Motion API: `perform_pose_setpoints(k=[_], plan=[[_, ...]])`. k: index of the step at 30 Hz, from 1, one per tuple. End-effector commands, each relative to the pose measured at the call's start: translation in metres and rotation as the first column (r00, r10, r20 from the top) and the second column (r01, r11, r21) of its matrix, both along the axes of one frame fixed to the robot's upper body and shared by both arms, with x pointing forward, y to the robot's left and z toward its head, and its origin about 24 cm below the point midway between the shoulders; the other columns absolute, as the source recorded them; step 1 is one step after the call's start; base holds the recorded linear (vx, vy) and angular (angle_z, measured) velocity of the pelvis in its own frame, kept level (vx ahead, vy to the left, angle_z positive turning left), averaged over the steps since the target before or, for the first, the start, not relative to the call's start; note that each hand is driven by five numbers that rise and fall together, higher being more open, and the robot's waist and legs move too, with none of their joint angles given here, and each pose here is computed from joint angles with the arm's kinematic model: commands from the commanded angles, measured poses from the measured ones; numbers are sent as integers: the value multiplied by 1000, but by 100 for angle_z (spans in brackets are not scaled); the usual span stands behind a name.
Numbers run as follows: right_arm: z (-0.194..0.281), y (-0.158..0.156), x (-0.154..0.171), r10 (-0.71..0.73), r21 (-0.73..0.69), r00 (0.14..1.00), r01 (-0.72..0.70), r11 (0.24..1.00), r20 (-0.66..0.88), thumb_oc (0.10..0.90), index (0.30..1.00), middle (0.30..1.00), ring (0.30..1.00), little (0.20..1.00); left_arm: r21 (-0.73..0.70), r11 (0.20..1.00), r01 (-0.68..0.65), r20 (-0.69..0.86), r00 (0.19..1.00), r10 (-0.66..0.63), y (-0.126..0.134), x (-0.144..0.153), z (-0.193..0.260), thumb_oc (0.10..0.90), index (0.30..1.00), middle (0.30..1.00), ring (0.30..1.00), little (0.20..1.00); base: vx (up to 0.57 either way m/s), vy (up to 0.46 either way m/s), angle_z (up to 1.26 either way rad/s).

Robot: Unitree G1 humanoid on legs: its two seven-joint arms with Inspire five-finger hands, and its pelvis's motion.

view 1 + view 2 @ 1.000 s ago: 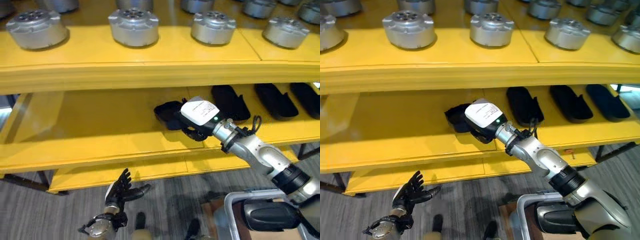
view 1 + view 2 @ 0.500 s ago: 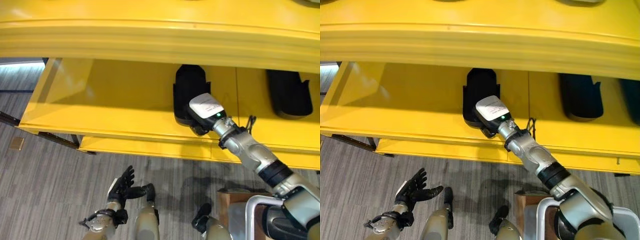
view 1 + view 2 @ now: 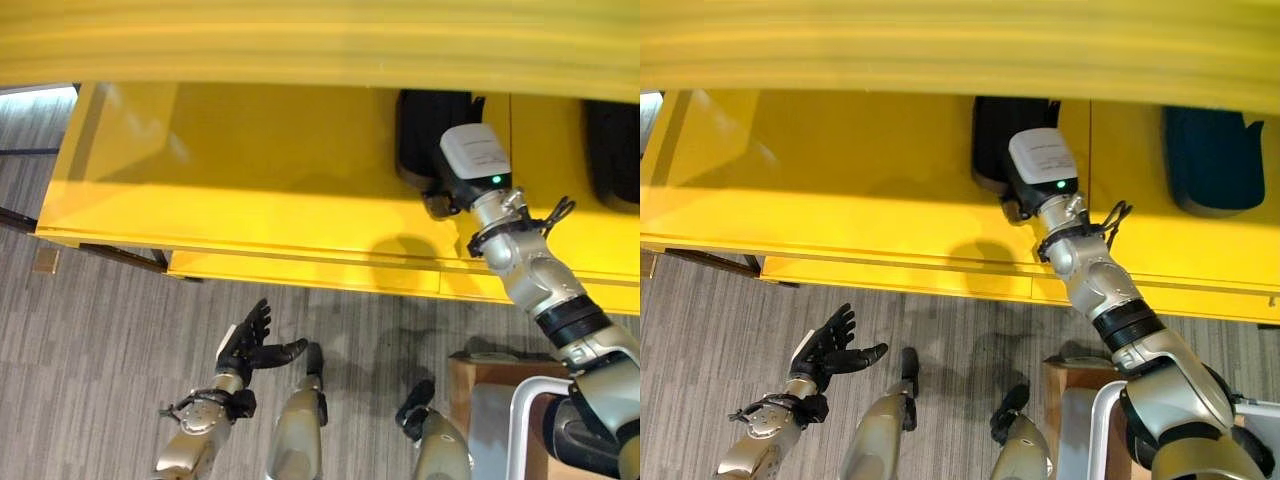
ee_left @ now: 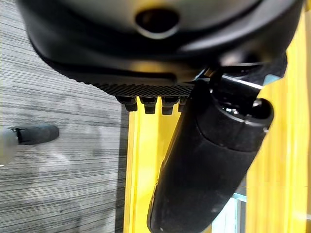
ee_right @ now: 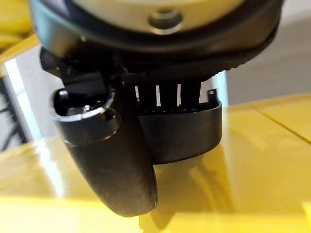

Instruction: Move parts from the plastic box to the shelf.

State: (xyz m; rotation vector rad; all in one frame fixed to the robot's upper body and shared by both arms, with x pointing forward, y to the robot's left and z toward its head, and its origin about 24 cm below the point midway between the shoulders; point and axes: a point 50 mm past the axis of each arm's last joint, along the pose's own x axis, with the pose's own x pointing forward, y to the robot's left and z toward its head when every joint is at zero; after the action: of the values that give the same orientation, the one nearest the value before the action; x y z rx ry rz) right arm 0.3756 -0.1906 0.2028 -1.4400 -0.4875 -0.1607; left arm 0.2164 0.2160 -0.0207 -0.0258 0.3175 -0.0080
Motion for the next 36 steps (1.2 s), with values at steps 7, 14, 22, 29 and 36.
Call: perform_pose_setpoints(k=[7,14,22,29,36], plan=[[82,-8,-4,-9,26,964,2,1000,265,400,300,300,300,300,-21,1000,22,168,986,-18,0,4,30,900,1000,1000,1000,1000,-17,14,-4],[69,3,-4,49,-52,979,-40,998,199,400,300,300,300,300,-22,1000,14,167,986,-10,1,4,30,900,1000,1000,1000,1000,0,2,-4],[60,29,-7,160,-177,978,-135,975,132,400,300,300,300,300,-21,1000,11,164,986,-8,2,3,29,900,1000,1000,1000,1000,-12,-3,-1],[59,38,-9,194,-174,973,-171,970,128,400,300,300,300,300,-20,1000,7,172,985,-4,4,4,31,900,1000,1000,1000,1000,3,-4,-2],[58,31,-4,158,-178,980,-136,975,120,400,300,300,300,300,-15,1000,5,170,985,-3,5,3,31,900,1000,1000,1000,1000,17,-5,1]])
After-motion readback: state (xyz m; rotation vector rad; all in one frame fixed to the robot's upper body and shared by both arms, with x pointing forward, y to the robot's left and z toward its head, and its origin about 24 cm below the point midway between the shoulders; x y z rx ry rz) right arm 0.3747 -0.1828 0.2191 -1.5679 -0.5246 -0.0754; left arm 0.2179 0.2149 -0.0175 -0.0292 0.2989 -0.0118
